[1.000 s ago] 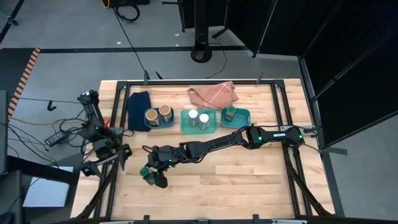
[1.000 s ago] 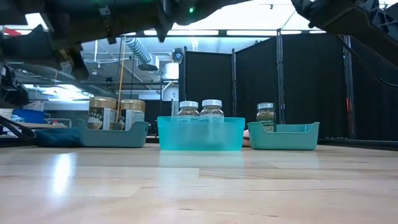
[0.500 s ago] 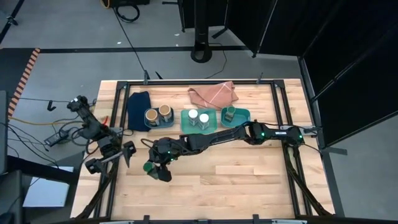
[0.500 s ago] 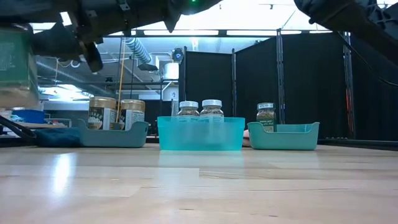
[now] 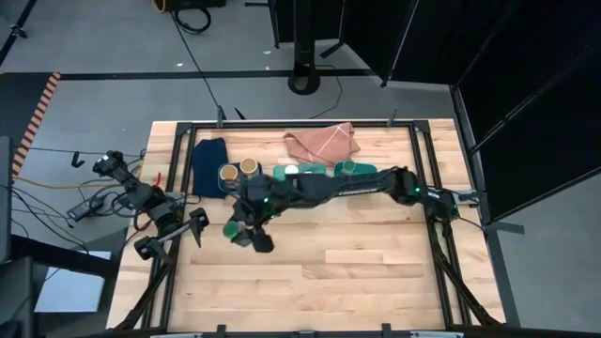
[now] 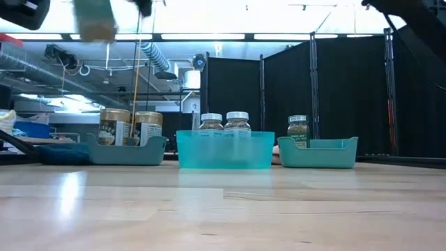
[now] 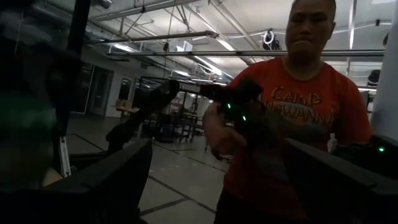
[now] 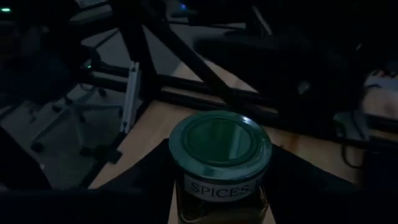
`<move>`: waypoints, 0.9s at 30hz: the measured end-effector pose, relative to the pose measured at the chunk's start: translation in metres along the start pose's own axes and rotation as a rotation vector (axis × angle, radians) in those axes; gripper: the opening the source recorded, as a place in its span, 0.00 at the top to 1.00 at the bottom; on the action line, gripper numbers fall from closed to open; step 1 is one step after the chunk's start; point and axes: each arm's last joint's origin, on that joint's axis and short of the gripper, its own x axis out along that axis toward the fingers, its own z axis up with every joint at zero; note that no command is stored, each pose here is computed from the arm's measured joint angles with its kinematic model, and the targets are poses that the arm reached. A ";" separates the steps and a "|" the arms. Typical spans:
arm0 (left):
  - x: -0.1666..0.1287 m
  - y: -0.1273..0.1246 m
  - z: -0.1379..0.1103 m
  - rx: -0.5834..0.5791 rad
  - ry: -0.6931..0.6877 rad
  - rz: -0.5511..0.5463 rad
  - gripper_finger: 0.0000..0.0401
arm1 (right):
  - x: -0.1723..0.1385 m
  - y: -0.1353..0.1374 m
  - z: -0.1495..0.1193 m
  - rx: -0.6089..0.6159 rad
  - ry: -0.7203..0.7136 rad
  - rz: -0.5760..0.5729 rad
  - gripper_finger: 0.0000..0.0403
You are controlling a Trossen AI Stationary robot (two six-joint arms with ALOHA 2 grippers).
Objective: Sort spices by type
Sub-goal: Put the green seasoning into the light green bin
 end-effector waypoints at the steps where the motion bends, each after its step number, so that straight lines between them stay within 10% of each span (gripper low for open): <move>1: 0.000 0.001 0.000 0.003 -0.001 0.002 0.10 | -0.010 0.000 0.005 -0.008 0.004 -0.003 0.49; 27: -0.005 0.017 0.007 0.049 -0.036 0.134 0.10 | -0.206 0.004 0.050 -0.020 0.186 -0.107 0.49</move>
